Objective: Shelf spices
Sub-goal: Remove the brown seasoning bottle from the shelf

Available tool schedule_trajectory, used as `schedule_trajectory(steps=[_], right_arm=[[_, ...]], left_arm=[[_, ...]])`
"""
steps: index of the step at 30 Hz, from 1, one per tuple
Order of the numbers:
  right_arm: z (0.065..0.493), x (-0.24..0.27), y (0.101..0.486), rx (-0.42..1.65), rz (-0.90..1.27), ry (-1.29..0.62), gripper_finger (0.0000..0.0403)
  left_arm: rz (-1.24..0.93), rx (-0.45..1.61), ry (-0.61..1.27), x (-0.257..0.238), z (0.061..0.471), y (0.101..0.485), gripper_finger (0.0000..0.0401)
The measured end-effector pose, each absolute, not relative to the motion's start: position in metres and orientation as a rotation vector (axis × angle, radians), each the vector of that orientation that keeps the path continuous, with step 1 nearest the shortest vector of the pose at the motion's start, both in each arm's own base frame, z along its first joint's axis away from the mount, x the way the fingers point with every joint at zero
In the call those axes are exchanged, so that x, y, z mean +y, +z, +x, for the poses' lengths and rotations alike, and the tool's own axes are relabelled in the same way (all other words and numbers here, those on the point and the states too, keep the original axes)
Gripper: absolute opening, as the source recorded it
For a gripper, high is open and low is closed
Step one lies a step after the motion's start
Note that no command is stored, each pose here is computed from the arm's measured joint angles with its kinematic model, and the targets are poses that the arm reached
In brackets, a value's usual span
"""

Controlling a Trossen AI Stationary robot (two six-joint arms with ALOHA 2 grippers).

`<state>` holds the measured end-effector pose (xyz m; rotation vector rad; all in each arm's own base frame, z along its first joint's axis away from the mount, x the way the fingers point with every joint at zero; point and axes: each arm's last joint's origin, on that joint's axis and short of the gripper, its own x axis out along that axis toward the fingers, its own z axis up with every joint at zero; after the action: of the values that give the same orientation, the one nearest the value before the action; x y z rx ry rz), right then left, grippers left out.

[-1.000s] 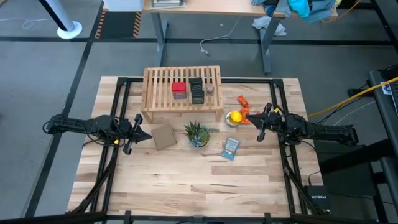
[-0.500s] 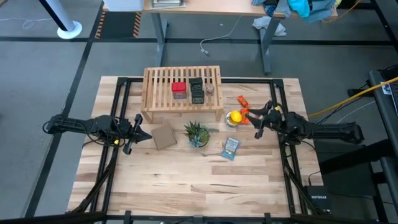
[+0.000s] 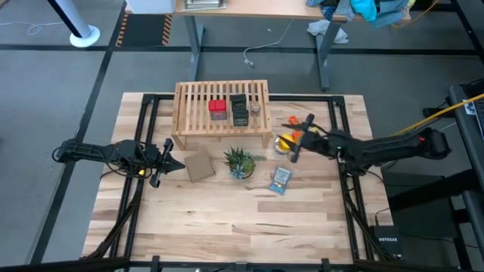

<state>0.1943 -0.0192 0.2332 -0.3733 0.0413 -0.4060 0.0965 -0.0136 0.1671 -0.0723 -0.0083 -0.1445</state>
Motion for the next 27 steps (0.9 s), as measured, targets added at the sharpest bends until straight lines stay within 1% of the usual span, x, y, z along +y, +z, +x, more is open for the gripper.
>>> schedule_trajectory(steps=[3,4,6,10,17,21,27], right_arm=[[0.213,-0.027,0.236,0.211,-0.443,-0.599,0.0198],[0.218,-0.031,0.233,0.267,-0.455,-0.622,0.0198],[0.227,-0.038,0.229,0.310,-0.460,-0.610,0.0198],[0.233,-0.063,0.237,0.217,-0.388,-0.530,0.0198],[0.224,-0.107,0.238,0.120,-0.220,-0.324,0.0198],[0.221,-0.127,0.234,0.069,-0.188,-0.223,0.0198],[0.238,-0.155,0.230,0.092,-0.135,-0.110,0.0198]], left_arm=[[-0.072,-0.009,-0.144,-0.014,0.097,0.167,0.0000],[-0.072,-0.009,-0.145,-0.014,0.097,0.167,0.0000],[-0.072,-0.009,-0.144,-0.014,0.096,0.167,0.0000],[-0.072,-0.009,-0.144,-0.014,0.097,0.167,0.0000],[-0.072,-0.009,-0.144,-0.014,0.097,0.167,0.0000],[-0.072,-0.008,-0.144,-0.014,0.097,0.167,0.0000],[-0.072,-0.008,-0.144,-0.014,0.097,0.167,0.0000]])
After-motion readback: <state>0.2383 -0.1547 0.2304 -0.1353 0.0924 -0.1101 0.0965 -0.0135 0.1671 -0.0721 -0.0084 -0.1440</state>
